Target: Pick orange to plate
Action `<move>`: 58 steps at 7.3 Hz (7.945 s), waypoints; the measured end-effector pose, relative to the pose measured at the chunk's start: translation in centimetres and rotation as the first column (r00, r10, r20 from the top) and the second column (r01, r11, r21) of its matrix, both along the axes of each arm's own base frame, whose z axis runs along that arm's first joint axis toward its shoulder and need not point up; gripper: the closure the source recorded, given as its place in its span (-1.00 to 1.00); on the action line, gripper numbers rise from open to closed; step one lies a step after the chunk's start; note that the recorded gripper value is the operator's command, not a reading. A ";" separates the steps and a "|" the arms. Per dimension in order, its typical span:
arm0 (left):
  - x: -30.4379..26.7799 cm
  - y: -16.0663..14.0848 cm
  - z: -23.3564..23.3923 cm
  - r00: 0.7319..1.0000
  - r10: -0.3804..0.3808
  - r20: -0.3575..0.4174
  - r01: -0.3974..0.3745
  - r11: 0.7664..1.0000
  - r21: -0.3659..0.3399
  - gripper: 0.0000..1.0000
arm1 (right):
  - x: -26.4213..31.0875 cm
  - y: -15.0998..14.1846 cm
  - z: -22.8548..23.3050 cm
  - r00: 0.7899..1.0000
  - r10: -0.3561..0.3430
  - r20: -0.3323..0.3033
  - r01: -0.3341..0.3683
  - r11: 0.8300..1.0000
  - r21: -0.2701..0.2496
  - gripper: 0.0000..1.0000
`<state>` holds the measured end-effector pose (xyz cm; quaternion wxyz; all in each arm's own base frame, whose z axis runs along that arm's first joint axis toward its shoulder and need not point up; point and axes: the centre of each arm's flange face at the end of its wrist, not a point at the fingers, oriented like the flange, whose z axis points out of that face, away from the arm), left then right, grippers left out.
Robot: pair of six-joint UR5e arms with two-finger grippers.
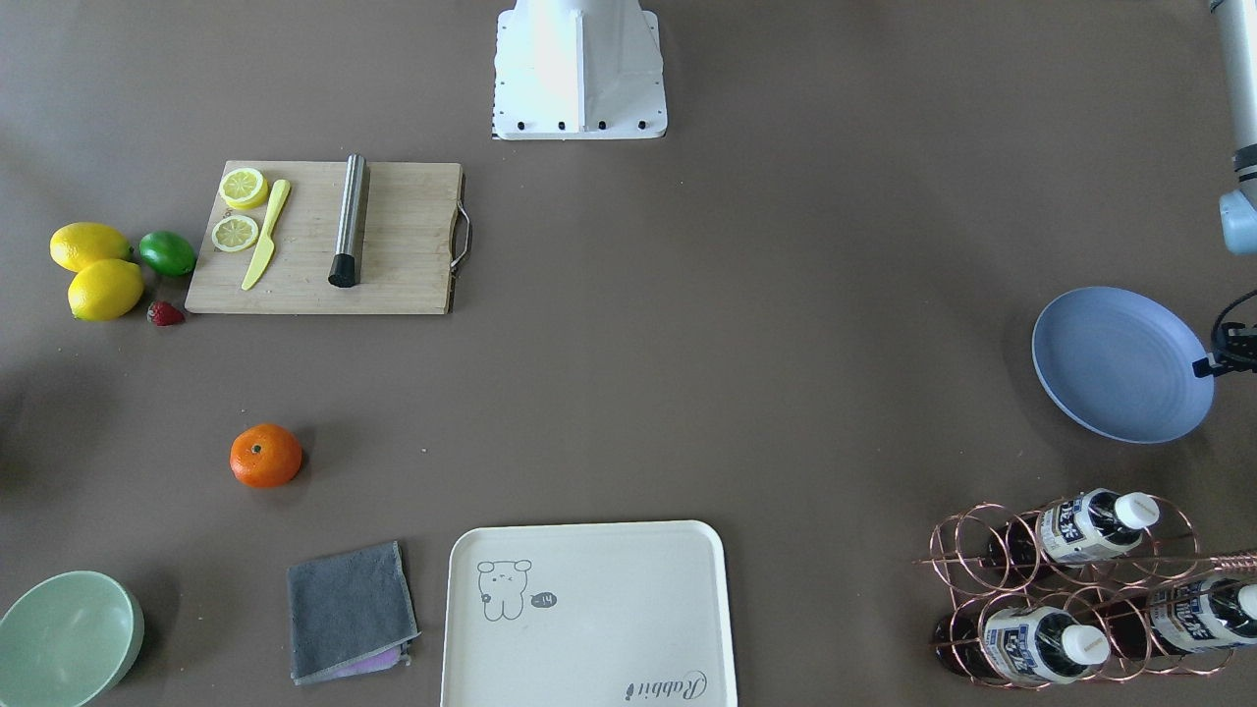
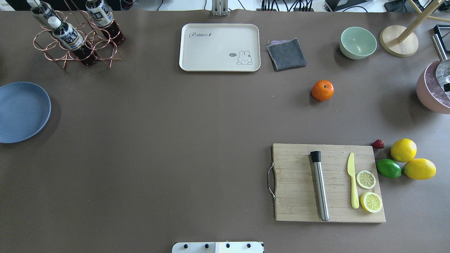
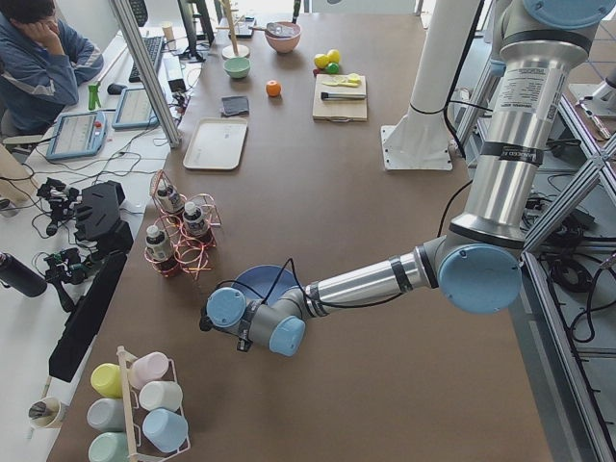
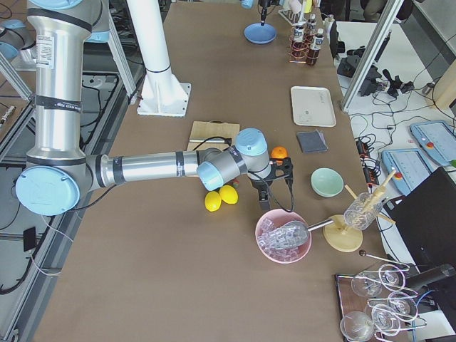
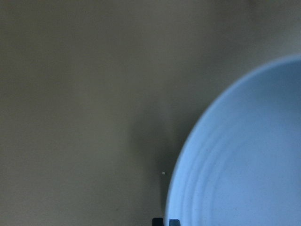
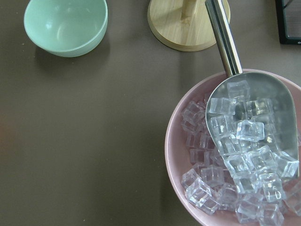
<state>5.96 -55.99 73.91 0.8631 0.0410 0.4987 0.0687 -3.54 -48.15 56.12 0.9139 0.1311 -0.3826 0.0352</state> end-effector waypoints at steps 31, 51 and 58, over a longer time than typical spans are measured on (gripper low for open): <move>-3.6 1.3 -15.5 0.995 -0.078 0.062 0.066 0.981 0.180 -0.97 | -33.7 -12.7 -12.3 0.984 -0.171 -0.042 0.161 0.970 -0.181 -1.00; -5.1 3.2 -13.6 0.994 -0.097 0.055 0.087 0.984 0.158 -0.96 | -59.8 -1.1 -38.0 0.991 0.136 -0.010 -0.132 0.937 -0.324 0.56; -8.0 3.4 -13.0 0.988 -0.140 0.064 0.129 0.980 0.151 -0.97 | -55.6 -5.1 -37.3 0.988 0.153 -0.012 -0.150 0.944 -0.293 -1.00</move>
